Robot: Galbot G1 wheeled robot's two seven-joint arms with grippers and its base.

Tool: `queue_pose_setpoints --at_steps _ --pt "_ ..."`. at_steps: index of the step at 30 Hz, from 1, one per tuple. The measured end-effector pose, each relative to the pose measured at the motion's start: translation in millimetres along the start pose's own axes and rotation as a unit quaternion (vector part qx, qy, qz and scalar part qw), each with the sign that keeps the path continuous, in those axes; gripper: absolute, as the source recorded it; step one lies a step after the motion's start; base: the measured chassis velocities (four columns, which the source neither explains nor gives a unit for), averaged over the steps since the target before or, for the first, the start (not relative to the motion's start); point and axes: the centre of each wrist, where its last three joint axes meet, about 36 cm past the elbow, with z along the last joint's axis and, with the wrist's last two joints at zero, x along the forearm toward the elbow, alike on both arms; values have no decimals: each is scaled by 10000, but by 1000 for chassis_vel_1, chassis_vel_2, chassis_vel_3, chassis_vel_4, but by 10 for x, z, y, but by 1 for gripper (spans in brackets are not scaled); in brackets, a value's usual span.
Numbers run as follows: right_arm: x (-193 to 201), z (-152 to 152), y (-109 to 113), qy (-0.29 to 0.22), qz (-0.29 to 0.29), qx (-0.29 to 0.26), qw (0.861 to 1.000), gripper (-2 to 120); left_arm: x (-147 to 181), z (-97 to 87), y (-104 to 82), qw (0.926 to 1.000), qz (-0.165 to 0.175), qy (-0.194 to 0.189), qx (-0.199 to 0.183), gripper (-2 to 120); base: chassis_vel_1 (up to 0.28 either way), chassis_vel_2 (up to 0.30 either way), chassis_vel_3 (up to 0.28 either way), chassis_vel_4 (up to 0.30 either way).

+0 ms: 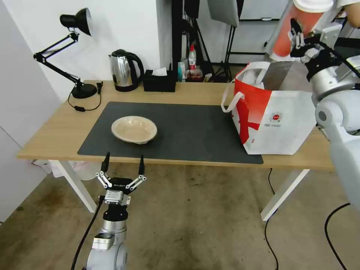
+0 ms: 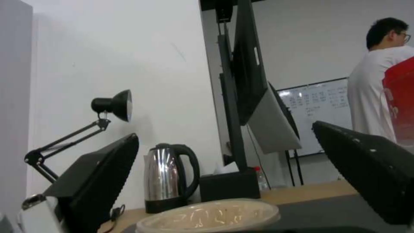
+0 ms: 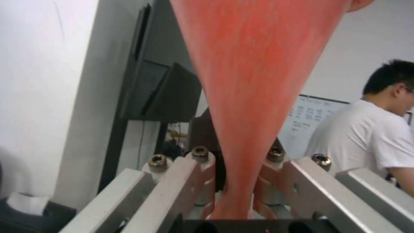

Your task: Pick up the trash from the table and place it into the takeout bag.

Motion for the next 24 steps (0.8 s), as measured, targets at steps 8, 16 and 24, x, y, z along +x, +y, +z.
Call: queue_pose_setpoints --at_steps 8,16,24 --pt "63 255 -108 162 208 157 9995 4 2 -8 2 10000 -1 -2 -3 100 0 0 0 0" --pt "69 502 -148 328 331 135 9988 4 13 -21 1 10000 0 4 -3 100 0 0 0 0" --pt "-71 651 -92 387 387 95 9985 4 22 -24 3 10000 -1 12 -6 100 0 0 0 0"
